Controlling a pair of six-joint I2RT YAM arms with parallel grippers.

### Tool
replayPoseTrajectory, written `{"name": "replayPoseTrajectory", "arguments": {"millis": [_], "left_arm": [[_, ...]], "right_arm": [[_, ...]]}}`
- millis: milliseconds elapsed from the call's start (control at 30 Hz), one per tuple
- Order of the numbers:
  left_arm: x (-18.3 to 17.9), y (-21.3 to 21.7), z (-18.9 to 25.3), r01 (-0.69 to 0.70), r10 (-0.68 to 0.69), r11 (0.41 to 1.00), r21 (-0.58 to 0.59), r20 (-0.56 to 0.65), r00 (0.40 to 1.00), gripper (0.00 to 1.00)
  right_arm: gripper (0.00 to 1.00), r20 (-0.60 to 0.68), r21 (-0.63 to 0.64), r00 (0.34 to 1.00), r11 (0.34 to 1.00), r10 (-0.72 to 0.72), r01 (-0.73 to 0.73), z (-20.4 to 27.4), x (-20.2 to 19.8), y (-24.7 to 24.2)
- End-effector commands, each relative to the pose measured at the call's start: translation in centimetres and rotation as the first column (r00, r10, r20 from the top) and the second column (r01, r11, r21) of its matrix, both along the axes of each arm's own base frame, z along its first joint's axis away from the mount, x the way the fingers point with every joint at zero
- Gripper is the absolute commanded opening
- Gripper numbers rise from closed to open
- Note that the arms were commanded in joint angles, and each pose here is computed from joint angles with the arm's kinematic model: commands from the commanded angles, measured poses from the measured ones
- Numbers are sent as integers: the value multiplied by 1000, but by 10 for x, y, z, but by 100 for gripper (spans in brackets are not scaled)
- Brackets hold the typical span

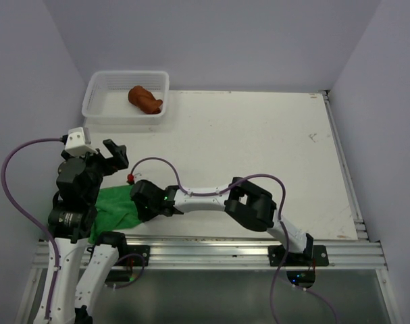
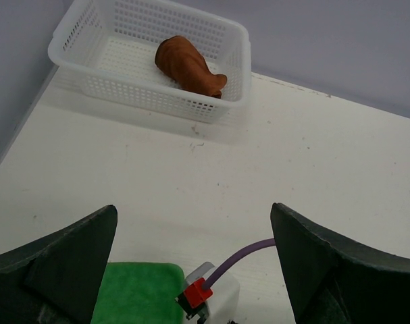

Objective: Roll the towels
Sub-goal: Move the towel to the center of the board

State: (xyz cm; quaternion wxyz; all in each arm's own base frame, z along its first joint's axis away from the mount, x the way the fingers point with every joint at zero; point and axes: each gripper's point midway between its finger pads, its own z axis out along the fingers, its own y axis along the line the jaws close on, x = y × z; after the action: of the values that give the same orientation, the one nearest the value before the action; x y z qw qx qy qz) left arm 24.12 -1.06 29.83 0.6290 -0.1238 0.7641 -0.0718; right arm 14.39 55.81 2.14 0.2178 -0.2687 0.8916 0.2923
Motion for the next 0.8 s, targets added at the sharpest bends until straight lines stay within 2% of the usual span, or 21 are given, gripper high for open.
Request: {"name": "replayPoseTrajectory", "arguments": {"millis": [0, 67, 133, 167, 200, 233, 267, 300, 400, 433, 467, 500, 533, 567, 733, 767], "left_arm": [[7, 2, 5, -6, 6, 1000, 26, 20, 1000, 100], [9, 2, 3, -7, 7, 1000, 27, 11, 1000, 100], [11, 1, 2, -6, 6, 1000, 26, 4, 1000, 100], [14, 0, 0, 2, -1, 1000, 25, -8, 1000, 100], [16, -4, -1, 21, -21, 1000, 20, -13, 1000, 100], [19, -6, -1, 30, -30, 999, 14, -14, 999, 100], [23, -9, -7, 39, -39, 999, 5, -31, 999, 100], [25, -15, -9, 69, -70, 998, -7, -37, 997, 99], [35, -29, -25, 129, -131, 991, -44, -48, 990, 100], [40, -35, -27, 156, -159, 986, -61, -45, 986, 100], [43, -39, -36, 168, -172, 983, -72, -59, 983, 100], [45, -43, -40, 191, -196, 978, -84, -66, 978, 100], [49, -47, -41, 204, -210, 975, -93, -61, 976, 100], [54, -49, -52, 211, -220, 972, -101, -89, 971, 100], [73, -65, -80, 279, -298, 951, -133, -156, 942, 100], [74, -67, -84, 288, -308, 948, -135, -164, 937, 100]], "right_arm": [[0, -3, -35, 998, 998, -60, 60, 2, 20, -18], [0, -18, -39, 994, 993, -109, 108, 0, 35, -35], [0, -12, -4, 981, 981, -193, 193, 23, 69, -58], [0, -9, -43, 974, 973, -227, 226, 13, 74, -83], [0, 18, 2, 961, 961, -276, 276, 42, 96, -102], [0, 39, -1, 950, 951, -310, 310, 47, 106, -120], [0, 41, -53, 943, 941, -331, 333, 33, 105, -151], [0, 70, -11, 924, 926, -376, 377, 61, 123, -176], [0, 91, -90, 882, 878, -463, 470, 48, 133, -255], [0, 104, -56, 865, 865, -491, 498, 65, 135, -274], [0, 86, -104, 857, 851, -508, 515, 47, 125, -300], [0, 85, -114, 827, 819, -556, 562, 43, 132, -325], [0, 94, -88, 808, 804, -581, 588, 52, 133, -340], [0, 75, -123, 800, 791, -595, 600, 36, 123, -357], [1, 82, -180, 716, 697, -693, 695, 21, 127, -412], [8, 83, -199, 700, 677, -709, 709, 19, 128, -418]]}}
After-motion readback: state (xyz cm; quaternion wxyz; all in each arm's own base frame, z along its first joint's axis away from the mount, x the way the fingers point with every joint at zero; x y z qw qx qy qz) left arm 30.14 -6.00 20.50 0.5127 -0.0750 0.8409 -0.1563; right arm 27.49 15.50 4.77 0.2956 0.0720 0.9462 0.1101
